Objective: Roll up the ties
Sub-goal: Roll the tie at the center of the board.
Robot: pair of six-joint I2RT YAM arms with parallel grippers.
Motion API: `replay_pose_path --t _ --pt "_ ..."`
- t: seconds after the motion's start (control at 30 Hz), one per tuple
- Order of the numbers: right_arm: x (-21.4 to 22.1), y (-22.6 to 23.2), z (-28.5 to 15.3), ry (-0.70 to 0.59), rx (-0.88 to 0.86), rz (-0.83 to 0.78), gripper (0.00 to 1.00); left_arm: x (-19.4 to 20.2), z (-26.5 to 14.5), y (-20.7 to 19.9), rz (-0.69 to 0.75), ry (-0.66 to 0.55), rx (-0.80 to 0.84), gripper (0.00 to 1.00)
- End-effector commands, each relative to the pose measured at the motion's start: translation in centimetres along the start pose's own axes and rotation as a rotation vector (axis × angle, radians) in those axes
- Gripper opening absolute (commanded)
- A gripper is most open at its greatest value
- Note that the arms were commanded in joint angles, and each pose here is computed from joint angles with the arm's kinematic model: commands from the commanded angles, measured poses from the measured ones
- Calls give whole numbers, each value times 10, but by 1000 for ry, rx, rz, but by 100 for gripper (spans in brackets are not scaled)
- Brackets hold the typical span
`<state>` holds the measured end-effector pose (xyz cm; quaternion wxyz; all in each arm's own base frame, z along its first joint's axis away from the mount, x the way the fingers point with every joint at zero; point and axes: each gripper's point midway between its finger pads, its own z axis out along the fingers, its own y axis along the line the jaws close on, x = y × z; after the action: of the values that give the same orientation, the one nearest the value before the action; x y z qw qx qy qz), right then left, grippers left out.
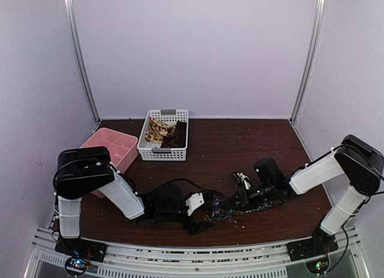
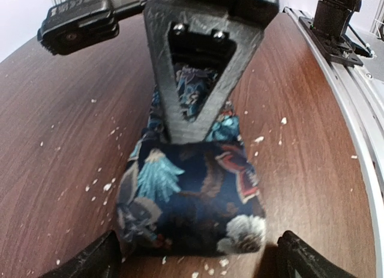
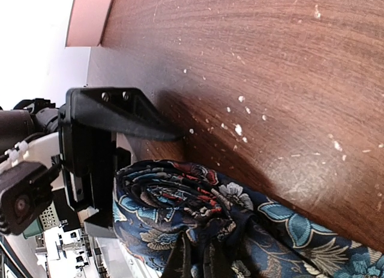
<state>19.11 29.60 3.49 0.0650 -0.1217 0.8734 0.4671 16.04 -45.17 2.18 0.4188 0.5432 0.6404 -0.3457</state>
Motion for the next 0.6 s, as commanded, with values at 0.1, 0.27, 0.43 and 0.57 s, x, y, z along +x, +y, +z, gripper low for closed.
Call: replay_pose_path --t 0.1,0.27,0.43,0.57 --pt "30 -56 1 26 157 123 0 -31 24 -1 -22 -131 -61 92" --pt "28 -55 3 7 133 137 0 -37 42 7 -39 -144 -81 93" --pt "26 -53 2 -4 129 138 0 -21 54 -3 -11 -106 -23 80" --pt "25 -51 2 -6 121 142 0 -13 47 0 -17 -97 -50 50"
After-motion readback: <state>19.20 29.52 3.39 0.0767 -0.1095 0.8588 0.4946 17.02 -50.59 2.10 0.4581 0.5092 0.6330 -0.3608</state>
